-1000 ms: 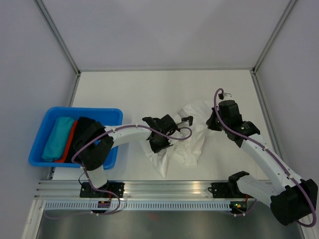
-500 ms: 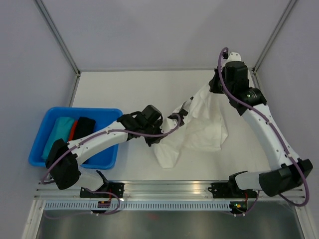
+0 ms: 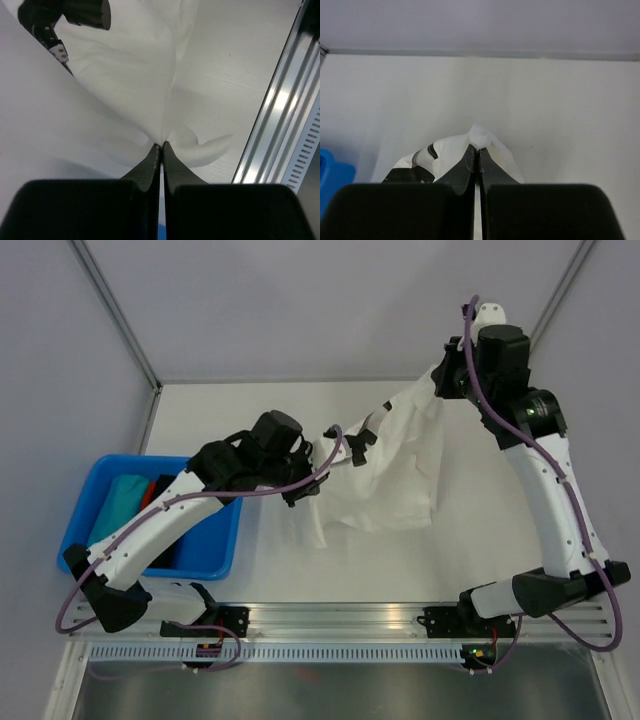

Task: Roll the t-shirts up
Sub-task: Flatten the tshirt

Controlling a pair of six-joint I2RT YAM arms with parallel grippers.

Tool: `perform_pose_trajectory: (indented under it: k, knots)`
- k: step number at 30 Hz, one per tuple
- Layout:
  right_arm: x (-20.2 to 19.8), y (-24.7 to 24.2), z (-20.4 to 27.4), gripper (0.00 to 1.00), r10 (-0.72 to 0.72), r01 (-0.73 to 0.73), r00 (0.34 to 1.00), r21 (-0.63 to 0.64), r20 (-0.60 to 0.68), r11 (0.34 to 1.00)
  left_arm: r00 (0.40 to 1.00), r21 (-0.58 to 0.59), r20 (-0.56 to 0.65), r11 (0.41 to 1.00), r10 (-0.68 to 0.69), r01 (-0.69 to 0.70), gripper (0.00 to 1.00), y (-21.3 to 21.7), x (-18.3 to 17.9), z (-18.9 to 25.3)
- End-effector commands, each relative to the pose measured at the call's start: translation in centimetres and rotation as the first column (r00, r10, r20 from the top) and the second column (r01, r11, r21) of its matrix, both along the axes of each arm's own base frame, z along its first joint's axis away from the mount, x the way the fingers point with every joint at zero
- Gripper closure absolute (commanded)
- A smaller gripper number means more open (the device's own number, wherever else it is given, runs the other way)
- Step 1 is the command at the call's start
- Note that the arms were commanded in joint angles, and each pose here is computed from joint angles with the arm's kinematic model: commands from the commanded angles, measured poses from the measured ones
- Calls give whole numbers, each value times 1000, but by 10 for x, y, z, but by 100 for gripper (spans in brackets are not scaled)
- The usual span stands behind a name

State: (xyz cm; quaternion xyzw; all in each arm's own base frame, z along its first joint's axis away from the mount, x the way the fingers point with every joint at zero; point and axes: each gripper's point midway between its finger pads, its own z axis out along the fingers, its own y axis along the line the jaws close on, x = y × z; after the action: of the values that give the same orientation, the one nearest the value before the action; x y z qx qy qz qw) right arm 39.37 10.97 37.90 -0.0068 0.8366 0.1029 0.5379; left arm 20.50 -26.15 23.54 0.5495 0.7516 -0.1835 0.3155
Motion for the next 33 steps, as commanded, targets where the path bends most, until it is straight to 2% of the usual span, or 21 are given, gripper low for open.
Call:
perform_pose_trajectory:
  k: [1,3,7,9,10,11,13,14,16,17,19,20,21,23,24,26,28,29,30,31,33]
  knots:
    - [-50,-16,90,100,18,-21,980,14,199,1000,999,-136,35,990,-25,30,98,1,-18,74]
    - [-54,-17,98,100,15,-19,977,17,213,1000,996,-179,86,983,-21,37,98,6,-21,103]
    - [-16,8,76,100,67,-77,984,55,166,996,995,-206,76,975,-68,82,98,3,-31,110]
    - [5,33,75,100,140,-163,974,116,180,980,994,-205,23,972,-110,113,98,-3,-38,97]
    - [23,60,57,100,218,-241,967,195,132,951,991,-201,5,971,-131,130,98,-5,-40,92]
    - [36,72,66,100,239,-276,955,241,173,930,989,-213,-2,966,-147,143,98,-8,-43,94]
    - [61,97,46,100,276,-305,952,335,130,892,987,-246,6,956,-162,158,98,-12,-45,106]
    - [65,111,58,99,291,-330,943,375,160,866,988,-276,59,949,-144,155,98,-12,-41,128]
    - [78,133,47,100,308,-342,940,376,149,861,988,-294,149,951,-50,92,98,-5,-25,155]
    - [71,154,64,100,338,-387,921,375,193,842,977,-330,212,941,2,69,98,1,-20,181]
    - [74,178,65,100,378,-429,903,387,204,816,931,-365,311,928,192,-70,98,21,7,214]
    - [65,194,87,100,404,-477,879,417,254,774,886,-422,358,898,295,-128,98,36,15,242]
    - [65,204,88,100,424,-500,866,435,265,749,795,-450,406,856,451,-255,98,62,34,260]
    - [58,220,116,100,458,-579,815,473,355,664,696,-546,452,790,558,-278,98,87,36,306]
    - [44,230,126,100,512,-629,775,523,370,575,668,-563,470,779,577,-276,98,94,34,318]
    - [37,236,140,100,534,-681,730,526,427,510,652,-611,477,756,589,-236,98,103,23,341]
    - [32,233,145,100,536,-693,720,500,441,520,659,-612,482,760,578,-219,98,103,20,343]
    - [36,230,132,100,535,-669,742,494,404,555,675,-586,480,777,560,-228,98,96,24,331]
    - [38,226,127,100,528,-654,756,482,388,583,703,-564,481,799,524,-209,98,88,24,321]
    - [39,218,125,100,509,-639,770,452,385,623,742,-507,468,834,480,-219,98,74,31,293]
    - [50,207,92,100,503,-585,810,450,301,674,819,-448,432,878,378,-169,98,49,30,260]
